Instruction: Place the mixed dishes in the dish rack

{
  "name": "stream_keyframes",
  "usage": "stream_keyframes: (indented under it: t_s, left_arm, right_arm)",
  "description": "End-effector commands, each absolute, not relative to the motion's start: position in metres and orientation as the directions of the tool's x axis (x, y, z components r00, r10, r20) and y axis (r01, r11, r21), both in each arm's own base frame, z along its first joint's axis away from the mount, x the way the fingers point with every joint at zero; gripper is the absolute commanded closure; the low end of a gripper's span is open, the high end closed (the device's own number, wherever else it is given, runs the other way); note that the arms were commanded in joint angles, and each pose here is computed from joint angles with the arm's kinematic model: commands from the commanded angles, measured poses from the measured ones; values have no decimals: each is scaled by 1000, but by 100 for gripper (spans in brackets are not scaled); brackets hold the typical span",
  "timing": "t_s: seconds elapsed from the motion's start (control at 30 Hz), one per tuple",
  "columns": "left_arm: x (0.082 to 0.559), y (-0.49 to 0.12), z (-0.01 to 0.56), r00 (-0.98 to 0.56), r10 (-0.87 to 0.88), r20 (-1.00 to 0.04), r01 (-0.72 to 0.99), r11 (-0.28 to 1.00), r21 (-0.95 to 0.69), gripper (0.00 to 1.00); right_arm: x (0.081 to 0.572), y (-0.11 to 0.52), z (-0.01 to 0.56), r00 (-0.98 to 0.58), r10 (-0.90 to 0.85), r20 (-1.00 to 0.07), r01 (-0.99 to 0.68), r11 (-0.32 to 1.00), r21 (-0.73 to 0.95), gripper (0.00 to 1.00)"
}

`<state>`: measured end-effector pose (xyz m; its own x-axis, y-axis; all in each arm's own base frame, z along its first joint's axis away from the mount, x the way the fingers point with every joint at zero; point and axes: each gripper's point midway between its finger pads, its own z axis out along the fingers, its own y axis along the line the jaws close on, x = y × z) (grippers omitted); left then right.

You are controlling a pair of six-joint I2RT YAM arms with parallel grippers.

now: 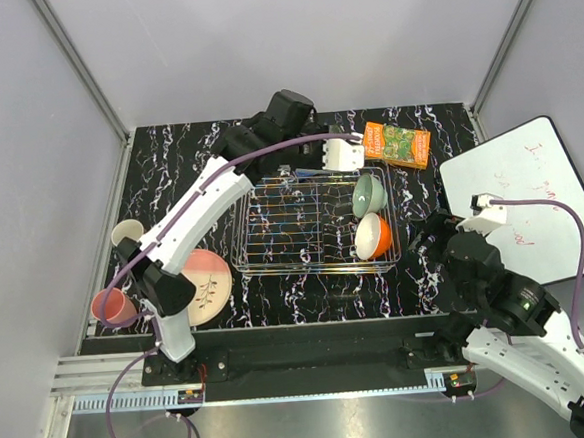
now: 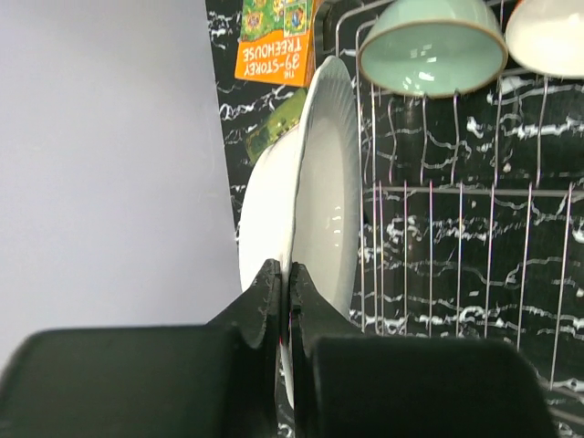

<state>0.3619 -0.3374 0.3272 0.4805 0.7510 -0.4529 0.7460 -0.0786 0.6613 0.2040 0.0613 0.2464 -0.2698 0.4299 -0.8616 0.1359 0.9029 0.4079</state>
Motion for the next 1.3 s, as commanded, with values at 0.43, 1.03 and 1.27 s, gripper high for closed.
stream_keyframes:
  t_s: [0.43,1.03,1.27]
  left_arm:
    - [400,-384,383,543,640,-544,630,118,768,100]
    - [395,-394,385,592,630,-502,587,90,805,100]
    - [398,-398,382,613,633,-472,566,64,822,100]
  right_arm:
    - [203,65,248,-256,479,-840,126,878,462,18]
    - [204,71,241,-271,480,-835,106,877,470,18]
    - [204,70,242,-269,480,-835,103,876,470,18]
